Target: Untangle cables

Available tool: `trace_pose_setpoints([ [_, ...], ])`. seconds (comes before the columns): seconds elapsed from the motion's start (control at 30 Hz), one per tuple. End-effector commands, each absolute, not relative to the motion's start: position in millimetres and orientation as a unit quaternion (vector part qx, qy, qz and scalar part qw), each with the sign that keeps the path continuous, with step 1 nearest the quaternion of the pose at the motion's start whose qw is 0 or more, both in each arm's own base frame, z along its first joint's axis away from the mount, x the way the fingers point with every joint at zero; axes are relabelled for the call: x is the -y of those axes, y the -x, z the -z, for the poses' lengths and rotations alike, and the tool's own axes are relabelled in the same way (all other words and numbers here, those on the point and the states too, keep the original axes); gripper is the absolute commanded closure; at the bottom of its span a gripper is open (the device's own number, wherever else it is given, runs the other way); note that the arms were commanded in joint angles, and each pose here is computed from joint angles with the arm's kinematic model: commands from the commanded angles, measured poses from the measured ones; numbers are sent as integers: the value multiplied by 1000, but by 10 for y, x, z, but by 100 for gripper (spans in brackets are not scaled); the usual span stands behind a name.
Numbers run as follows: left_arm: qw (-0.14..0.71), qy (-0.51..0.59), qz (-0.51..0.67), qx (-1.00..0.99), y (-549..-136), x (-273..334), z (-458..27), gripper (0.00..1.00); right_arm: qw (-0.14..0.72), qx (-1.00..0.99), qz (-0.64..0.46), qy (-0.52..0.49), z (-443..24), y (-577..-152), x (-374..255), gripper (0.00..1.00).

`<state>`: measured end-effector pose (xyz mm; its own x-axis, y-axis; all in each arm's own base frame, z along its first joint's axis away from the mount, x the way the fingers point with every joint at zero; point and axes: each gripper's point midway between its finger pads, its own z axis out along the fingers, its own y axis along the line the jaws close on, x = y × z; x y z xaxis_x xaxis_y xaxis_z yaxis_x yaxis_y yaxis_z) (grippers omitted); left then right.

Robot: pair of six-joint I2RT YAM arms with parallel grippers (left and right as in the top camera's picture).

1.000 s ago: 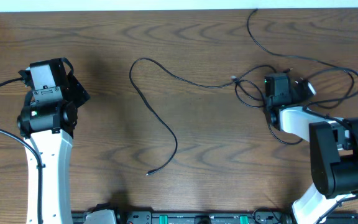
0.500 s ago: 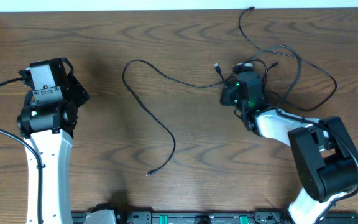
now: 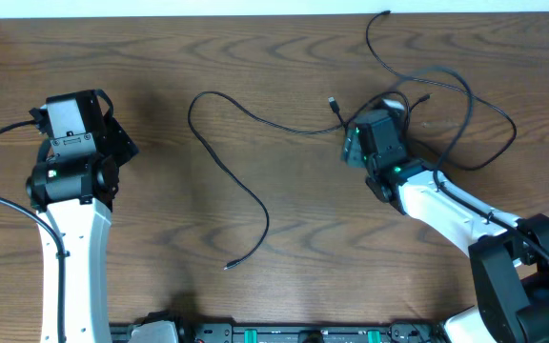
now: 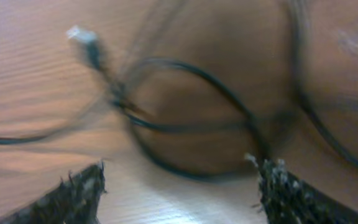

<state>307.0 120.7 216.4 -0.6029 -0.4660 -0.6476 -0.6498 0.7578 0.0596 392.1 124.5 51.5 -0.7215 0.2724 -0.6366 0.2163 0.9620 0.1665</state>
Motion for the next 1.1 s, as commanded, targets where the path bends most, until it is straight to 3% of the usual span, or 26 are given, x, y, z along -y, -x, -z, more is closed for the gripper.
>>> trace_pose_setpoints([
  [0.0, 314, 315, -148, -883, -3079, -1225, -2177, 8, 345, -877, -16, -334, -463, -3796, -898, 9],
  [0.07, 314, 315, -148, -884, -3079, -1225, -2176, 8, 329, -859, -18, -392, -405, -3701, -842, 1],
  [0.4, 313, 310, -129, -889, -3105, -1163, -2156, 8, 353, -824, -33, -442, -473, -3782, -797, 1],
  [0.9, 313, 310, -129, -889, -3105, -1163, -2156, 8, 375, -810, -38, -450, -371, -3936, -802, 6],
  [1.07, 313, 310, -129, -888, -3106, -1163, -2157, 8, 375, -807, -34, -456, -364, -3947, -738, 17],
])
